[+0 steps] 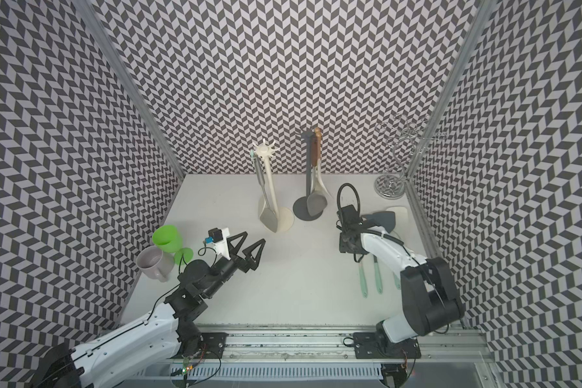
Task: Take the spatula off the kitchen utensil rack
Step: Place the spatula at the center of the board, then take off the spatula from the rack.
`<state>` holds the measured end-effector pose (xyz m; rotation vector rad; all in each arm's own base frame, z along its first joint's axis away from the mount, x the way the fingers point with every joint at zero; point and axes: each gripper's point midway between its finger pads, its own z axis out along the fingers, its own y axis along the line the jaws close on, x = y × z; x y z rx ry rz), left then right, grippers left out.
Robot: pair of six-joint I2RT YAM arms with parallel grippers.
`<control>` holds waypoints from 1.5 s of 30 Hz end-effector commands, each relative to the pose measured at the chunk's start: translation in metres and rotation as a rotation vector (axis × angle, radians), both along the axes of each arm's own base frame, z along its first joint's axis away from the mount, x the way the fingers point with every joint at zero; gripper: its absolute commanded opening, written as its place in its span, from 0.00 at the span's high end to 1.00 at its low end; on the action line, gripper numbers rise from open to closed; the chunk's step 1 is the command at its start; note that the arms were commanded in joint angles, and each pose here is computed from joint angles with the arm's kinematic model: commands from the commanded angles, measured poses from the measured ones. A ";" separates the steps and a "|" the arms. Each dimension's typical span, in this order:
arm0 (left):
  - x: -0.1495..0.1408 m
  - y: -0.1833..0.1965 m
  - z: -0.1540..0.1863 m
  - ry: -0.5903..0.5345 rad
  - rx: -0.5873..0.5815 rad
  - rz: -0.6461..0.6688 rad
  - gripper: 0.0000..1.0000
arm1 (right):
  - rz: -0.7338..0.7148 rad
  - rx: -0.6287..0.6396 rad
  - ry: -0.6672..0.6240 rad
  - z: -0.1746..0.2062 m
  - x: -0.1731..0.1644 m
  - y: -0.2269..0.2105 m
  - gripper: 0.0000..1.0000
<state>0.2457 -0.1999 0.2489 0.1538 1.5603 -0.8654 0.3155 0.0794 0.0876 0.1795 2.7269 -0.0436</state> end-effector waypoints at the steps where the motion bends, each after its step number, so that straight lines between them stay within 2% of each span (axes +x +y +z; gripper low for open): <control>1: -0.003 0.003 0.006 -0.043 -0.001 0.001 0.01 | 0.027 0.087 -0.155 0.035 0.011 0.011 0.37; 6: -0.006 0.003 0.011 -0.056 -0.008 -0.008 0.01 | 0.091 0.197 -0.321 0.071 0.004 0.023 0.22; 12: -0.009 0.004 0.015 -0.072 -0.011 -0.013 0.01 | 0.165 0.341 -0.487 0.095 -0.010 0.041 0.01; 13: -0.010 0.004 0.015 -0.074 -0.013 -0.014 0.01 | 0.185 0.368 -0.508 0.097 -0.013 0.045 0.00; 19: -0.010 0.003 0.014 -0.077 -0.015 -0.019 0.01 | 0.226 0.543 -0.631 0.088 -0.026 0.065 0.00; 25: -0.010 -0.002 0.010 -0.078 -0.012 -0.040 0.02 | 0.290 0.709 -0.684 0.084 -0.033 0.086 0.00; 26: -0.008 -0.003 0.008 -0.071 -0.008 -0.038 0.01 | 0.328 0.708 -0.709 0.088 -0.034 0.089 0.00; 28: -0.006 -0.004 0.004 -0.076 0.020 -0.030 0.02 | 0.287 0.680 -0.707 0.081 -0.028 0.084 0.00; 31: -0.003 -0.008 -0.002 -0.063 0.035 -0.033 0.01 | 0.325 0.695 -0.700 0.081 -0.028 0.087 0.00; 37: 0.006 -0.017 -0.017 -0.022 0.071 -0.042 0.01 | 0.400 0.745 -0.761 0.066 -0.051 0.089 0.00; 39: 0.008 -0.021 -0.021 -0.001 0.081 -0.052 0.01 | 0.415 0.745 -0.804 0.067 -0.054 0.088 0.00; 45: 0.006 -0.027 -0.020 0.000 0.071 -0.087 0.01 | 0.487 0.737 -0.829 0.076 -0.059 0.093 0.00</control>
